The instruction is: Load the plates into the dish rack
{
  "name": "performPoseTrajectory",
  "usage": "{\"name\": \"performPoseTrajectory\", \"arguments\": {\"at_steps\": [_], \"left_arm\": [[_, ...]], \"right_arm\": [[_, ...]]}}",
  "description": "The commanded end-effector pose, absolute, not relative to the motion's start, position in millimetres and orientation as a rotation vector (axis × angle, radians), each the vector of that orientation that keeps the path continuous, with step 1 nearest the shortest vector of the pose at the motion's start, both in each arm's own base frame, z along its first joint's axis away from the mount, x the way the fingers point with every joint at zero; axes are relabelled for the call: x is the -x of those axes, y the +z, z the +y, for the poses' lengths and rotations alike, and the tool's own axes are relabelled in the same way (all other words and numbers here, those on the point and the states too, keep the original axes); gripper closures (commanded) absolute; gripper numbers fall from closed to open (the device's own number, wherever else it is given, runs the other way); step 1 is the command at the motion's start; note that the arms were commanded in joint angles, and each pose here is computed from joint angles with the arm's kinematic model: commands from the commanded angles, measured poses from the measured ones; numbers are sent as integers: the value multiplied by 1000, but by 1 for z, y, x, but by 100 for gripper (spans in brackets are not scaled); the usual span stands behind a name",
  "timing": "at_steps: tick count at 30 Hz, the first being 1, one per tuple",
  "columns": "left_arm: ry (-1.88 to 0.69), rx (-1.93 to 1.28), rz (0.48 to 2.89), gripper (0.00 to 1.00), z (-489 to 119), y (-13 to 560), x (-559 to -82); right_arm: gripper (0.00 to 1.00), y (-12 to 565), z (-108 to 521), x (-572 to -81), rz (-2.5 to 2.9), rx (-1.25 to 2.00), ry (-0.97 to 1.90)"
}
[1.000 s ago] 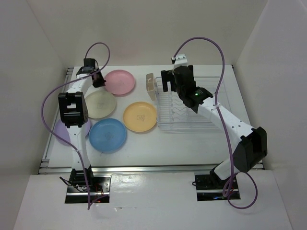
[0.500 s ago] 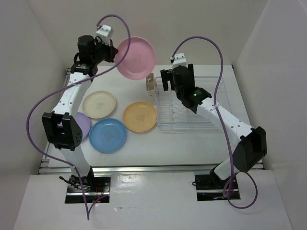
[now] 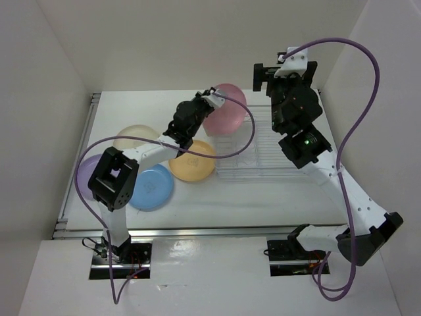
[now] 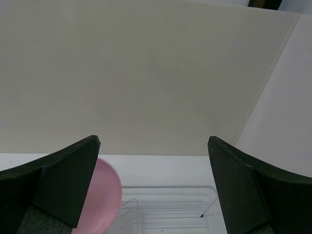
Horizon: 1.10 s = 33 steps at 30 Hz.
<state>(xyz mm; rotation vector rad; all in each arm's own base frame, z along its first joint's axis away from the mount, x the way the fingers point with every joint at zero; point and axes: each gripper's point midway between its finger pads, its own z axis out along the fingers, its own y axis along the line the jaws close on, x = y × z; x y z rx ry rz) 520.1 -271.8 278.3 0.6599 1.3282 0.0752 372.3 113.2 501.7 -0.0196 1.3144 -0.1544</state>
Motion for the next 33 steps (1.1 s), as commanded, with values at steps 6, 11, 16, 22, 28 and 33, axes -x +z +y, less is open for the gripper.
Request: {"name": "performPoseTrajectory", "arguments": {"at_steps": [6,11,16,22,28,33], "left_arm": [[251,-413,909,100,-270,421,-509],[231,-577,768,100,-306,410,-514],[111,-812,768,100,-352,378,-518],[-189,-1215,733,100,-371,358,-486],[-217,-1336,675,100,-352,362,-489],[-73,-1380,563,100,-353,355,-500]], "right_arm": [[0,477,112,-374,1374,13,-164],[0,471,113,-375,1388,23,-171],[0,456,113,-375,1424,48,-190],[0,442,105,-370,1466,37,-224],[0,435,112,-375,1489,66,-215],[0,427,116,-380,1519,97,-224]]}}
